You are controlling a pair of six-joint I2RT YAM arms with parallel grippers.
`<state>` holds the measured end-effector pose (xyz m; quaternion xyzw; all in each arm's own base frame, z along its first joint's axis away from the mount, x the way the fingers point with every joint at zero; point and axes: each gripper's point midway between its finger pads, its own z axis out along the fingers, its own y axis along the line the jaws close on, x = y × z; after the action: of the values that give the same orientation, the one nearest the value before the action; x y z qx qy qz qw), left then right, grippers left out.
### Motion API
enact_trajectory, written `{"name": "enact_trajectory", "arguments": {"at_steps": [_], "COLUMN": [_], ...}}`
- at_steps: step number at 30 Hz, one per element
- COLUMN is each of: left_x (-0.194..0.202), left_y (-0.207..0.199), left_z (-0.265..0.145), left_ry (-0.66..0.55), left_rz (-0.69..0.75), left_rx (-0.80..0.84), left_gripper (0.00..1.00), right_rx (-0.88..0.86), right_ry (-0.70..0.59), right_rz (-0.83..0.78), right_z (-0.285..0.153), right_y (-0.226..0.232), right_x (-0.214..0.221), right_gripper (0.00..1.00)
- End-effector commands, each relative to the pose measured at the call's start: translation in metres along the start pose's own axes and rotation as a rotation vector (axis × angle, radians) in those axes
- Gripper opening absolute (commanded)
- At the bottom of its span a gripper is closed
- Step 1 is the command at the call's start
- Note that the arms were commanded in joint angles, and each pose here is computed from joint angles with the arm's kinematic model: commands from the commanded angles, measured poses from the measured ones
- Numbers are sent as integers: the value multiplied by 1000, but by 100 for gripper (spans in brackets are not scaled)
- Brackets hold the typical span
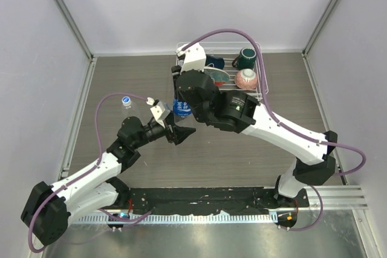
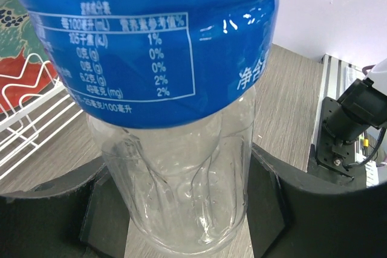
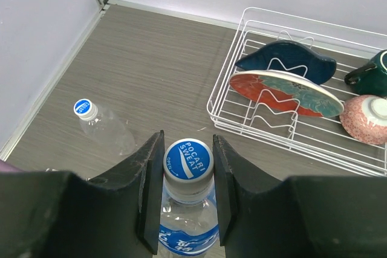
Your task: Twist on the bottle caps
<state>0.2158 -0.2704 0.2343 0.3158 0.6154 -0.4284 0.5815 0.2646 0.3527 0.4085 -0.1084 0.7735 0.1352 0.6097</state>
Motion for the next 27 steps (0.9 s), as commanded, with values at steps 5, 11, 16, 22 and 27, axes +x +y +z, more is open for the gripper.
{"name": "enact_trajectory", "arguments": {"at_steps": [5,11,16,22,27], "left_x": [-57,-55,-56,-53,-55], "left_y": [-5,-5,-8,-31,-57], "left_z": [0,-3,-4,-5,-9], "left_ry": [-191,-192,-189,-165,-145], "left_rz": [142,157,164,161,172], "left_rx": [15,13,30,161,311], "left_gripper": [0,0,0,0,0], "right_rx": [26,-152,-368,-803,-990], "right_ry": [61,-53,-152,-169,-154], "right_rz": [-100,-64,-39,-133,-218], "right_z": [3,-32,-83,-136,-150], "right_y": [11,14,-1,10,15], "right_x": [12,-47,-93,-91,-73], "right_gripper": [30,70,75,77,77]}}
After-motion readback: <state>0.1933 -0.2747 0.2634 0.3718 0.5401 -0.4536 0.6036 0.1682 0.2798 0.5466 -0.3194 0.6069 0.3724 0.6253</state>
